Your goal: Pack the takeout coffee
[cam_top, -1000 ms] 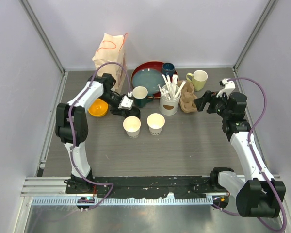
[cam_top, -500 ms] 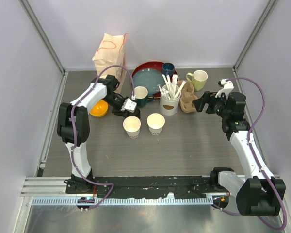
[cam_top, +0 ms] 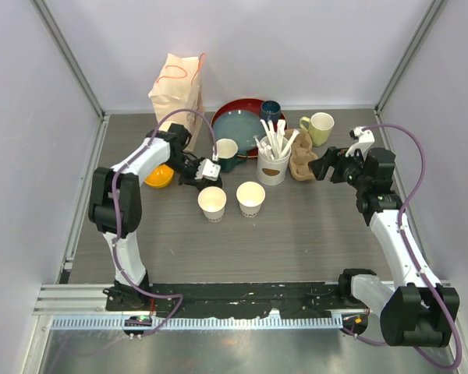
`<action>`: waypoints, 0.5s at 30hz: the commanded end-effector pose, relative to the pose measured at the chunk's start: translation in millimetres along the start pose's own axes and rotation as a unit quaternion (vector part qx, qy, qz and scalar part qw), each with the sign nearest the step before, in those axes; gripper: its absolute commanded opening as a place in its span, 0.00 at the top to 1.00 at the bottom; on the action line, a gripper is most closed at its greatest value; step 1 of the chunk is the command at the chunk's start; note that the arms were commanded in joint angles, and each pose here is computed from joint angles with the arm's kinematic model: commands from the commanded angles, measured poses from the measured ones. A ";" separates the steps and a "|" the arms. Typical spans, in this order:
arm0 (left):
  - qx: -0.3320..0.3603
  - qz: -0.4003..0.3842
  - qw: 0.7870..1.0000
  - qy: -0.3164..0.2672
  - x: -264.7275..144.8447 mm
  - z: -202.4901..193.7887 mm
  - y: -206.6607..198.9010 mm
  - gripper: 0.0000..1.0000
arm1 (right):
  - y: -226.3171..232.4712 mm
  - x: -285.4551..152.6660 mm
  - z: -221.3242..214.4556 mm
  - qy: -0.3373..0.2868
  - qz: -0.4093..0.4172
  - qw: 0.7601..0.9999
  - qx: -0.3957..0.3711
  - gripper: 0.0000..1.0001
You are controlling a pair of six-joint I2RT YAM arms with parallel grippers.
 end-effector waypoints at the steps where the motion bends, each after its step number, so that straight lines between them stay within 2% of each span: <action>1: -0.026 0.054 0.998 0.012 -16.8 2.9 3.8 1.00 | 12.7 -4.8 23.1 -0.037 0.022 0.999 -0.023 0.18; 10: -0.109 0.110 0.988 0.026 -38.8 -3.3 11.4 1.00 | 15.3 -5.0 23.0 -0.038 0.028 0.999 -0.023 0.18; 15: -0.132 0.129 0.982 0.035 -45.7 -6.4 11.6 1.00 | 15.7 -5.2 22.2 -0.038 0.028 0.999 -0.022 0.18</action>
Point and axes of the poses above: each gripper's point midway between its finger pads, its own x axis out along the fingers, its own y axis along the line the jaws close on, z = x × y, the point moved 3 cm from there along -x, back along the fingers, and after that the axes turned 2 degrees about x, right-handed, at the moved point
